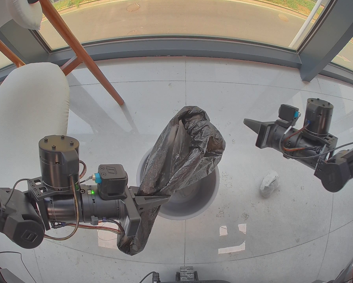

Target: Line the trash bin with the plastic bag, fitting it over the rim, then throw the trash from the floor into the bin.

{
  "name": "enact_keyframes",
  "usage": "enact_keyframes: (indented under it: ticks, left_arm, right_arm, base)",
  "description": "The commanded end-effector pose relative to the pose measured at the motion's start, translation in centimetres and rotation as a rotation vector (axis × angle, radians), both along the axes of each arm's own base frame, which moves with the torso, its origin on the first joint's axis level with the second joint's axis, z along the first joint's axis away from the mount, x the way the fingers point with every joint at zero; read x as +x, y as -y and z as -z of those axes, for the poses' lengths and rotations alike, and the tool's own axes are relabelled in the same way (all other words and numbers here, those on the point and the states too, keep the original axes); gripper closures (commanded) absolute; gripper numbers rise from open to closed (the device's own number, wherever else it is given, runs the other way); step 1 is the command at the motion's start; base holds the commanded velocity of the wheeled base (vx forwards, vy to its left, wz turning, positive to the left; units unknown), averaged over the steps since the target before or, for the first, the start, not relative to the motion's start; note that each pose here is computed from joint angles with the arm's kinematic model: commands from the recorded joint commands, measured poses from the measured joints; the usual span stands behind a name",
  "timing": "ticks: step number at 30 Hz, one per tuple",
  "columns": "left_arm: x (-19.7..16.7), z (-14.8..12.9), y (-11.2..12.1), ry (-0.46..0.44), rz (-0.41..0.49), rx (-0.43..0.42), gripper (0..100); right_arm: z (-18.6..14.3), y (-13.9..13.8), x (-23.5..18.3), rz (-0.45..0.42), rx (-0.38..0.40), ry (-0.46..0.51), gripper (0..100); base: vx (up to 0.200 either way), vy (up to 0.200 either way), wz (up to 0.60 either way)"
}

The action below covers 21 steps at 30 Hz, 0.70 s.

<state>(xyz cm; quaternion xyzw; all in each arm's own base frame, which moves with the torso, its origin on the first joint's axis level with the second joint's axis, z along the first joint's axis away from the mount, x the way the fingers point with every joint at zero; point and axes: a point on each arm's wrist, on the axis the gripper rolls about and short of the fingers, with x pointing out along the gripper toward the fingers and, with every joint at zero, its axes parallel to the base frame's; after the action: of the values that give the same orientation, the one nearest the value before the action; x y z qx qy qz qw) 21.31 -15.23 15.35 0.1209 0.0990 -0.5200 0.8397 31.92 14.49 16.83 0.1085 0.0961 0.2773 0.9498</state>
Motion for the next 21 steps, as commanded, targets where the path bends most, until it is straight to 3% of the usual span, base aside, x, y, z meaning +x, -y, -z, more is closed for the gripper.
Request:
enact_keyframes:
  ticks: [1,14,21]
  left_arm:
    - [-0.3,0.3,-0.1,-0.005,0.001,0.002,100]
    - [-1.0,-0.1,-0.7,0.007,-0.007,-0.009,100]
    - [-1.6,0.1,-1.3,-0.016,-0.025,-0.01,100]
  right_arm:
    - [2.4,-3.7,0.6,-0.072,0.02,-0.074,100]
    - [6.9,-10.6,-2.7,-0.261,-0.037,-0.192,100]
    - [9.5,-11.9,-2.5,-0.282,-0.07,-0.244,100]
  base:
    - [0.0,0.0,0.0]
    - [0.0,0.0,0.0]
    - [0.0,0.0,0.0]
